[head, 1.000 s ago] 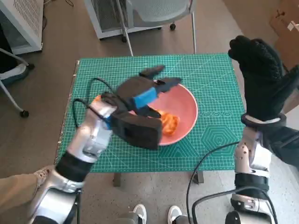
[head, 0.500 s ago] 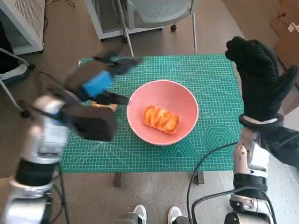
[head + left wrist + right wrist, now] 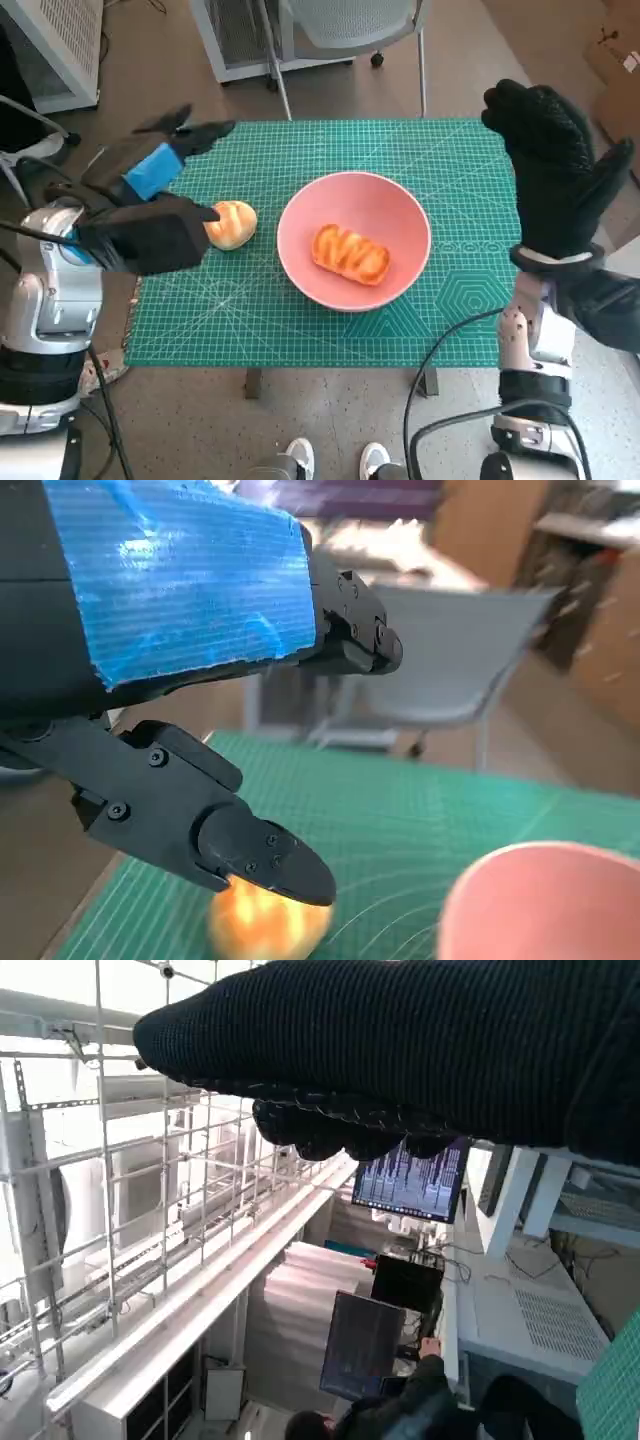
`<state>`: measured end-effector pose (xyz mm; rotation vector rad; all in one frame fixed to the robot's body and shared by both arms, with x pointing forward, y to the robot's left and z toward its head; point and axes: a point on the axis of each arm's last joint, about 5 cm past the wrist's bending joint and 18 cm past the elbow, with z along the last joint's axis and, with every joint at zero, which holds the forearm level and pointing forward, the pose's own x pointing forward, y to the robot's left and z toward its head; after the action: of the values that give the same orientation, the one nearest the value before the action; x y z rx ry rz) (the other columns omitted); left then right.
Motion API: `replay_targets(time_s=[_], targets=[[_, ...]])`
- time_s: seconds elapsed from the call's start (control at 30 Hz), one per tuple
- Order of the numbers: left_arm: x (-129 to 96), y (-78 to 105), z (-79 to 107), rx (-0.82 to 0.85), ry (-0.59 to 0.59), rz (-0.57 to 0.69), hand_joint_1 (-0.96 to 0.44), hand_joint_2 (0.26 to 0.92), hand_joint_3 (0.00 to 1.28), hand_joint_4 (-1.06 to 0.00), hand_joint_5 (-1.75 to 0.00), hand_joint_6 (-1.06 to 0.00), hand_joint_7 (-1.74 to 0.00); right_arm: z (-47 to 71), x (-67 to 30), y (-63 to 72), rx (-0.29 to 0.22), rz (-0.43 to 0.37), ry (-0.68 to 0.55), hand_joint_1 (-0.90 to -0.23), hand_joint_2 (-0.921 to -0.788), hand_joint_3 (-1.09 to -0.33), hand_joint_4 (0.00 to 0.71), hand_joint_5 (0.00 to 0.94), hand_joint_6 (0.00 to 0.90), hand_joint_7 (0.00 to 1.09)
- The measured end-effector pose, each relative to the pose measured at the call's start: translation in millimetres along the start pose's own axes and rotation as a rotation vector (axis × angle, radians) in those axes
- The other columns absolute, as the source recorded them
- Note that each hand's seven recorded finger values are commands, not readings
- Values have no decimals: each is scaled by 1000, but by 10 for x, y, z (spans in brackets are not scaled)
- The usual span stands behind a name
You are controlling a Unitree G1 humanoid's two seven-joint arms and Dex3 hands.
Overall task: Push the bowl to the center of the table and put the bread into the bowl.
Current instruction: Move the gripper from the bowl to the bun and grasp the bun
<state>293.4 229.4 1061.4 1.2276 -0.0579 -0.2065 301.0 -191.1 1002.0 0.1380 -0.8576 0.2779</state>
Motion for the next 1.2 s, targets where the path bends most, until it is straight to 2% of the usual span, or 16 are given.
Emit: replay_targets(time_s=[0.67, 0.97, 1.2], targets=[[313, -405, -208, 25, 169, -247, -305, 736, 2, -62, 0, -291, 0, -1, 44, -1, -7, 12, -1, -525, -921, -577, 389, 1, 433, 4], [484, -614, -218, 36, 230, -307, -311, 738, 2, -58, 0, -286, 0, 6, 47, -14, -11, 19, -2, -524, -921, -574, 389, 1, 433, 3], [592, -821, -177, 54, 233, -303, -263, 751, 7, -72, -5, -294, -3, 10, 47, -23, -14, 22, -3, -521, -921, -574, 390, 1, 433, 3]])
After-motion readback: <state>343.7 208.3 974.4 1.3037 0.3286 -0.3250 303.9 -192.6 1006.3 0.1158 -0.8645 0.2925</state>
